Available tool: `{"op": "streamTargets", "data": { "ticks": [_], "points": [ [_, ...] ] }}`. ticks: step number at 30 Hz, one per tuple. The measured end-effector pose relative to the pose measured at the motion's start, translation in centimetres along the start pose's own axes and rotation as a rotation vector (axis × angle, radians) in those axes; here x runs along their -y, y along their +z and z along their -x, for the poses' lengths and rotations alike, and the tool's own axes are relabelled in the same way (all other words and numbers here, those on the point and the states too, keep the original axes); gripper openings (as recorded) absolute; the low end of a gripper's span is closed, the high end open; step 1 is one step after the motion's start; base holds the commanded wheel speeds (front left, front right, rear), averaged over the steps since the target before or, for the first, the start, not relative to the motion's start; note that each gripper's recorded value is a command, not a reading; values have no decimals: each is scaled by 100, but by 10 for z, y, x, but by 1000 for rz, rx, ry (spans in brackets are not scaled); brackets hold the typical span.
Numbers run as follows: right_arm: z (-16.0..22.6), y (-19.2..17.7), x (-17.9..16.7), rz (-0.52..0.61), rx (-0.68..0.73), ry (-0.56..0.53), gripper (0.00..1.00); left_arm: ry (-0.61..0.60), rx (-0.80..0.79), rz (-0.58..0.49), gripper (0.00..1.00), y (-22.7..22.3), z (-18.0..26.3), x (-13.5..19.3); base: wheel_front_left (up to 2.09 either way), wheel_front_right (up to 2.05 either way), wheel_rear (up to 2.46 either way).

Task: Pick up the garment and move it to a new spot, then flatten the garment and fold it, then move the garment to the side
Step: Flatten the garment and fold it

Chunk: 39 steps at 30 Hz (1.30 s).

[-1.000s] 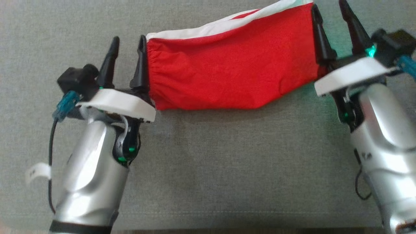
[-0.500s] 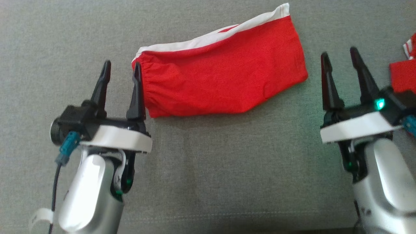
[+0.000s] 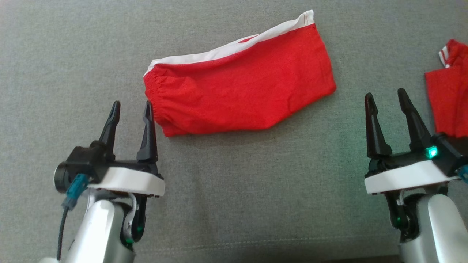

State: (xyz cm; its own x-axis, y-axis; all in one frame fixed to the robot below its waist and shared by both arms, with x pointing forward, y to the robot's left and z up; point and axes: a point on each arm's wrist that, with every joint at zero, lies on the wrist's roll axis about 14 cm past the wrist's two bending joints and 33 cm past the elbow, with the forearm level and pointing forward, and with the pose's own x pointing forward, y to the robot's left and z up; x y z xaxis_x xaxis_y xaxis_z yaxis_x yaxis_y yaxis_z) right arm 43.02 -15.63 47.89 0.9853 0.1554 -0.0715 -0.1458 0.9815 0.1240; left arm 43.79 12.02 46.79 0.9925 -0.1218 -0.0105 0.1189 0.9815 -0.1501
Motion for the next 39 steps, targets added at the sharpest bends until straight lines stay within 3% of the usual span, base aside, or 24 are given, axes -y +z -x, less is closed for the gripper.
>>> {"op": "streamTargets", "data": {
  "ticks": [16,25,34,39],
  "points": [
    [-3,3,-1,0,-4,2,100,13,8,-11,100,2,0,-6,0,0,0],
    [-11,-14,1,6,-70,22,100,23,1,-16,100,-3,-3,-10,0,0,0],
    [-69,-42,-11,44,-191,126,100,68,-10,-16,100,-12,-17,-25,0,0,0],
    [-89,-74,-12,59,-333,144,100,80,-15,-25,100,-15,-19,-31,0,0,0]
  ]
}}
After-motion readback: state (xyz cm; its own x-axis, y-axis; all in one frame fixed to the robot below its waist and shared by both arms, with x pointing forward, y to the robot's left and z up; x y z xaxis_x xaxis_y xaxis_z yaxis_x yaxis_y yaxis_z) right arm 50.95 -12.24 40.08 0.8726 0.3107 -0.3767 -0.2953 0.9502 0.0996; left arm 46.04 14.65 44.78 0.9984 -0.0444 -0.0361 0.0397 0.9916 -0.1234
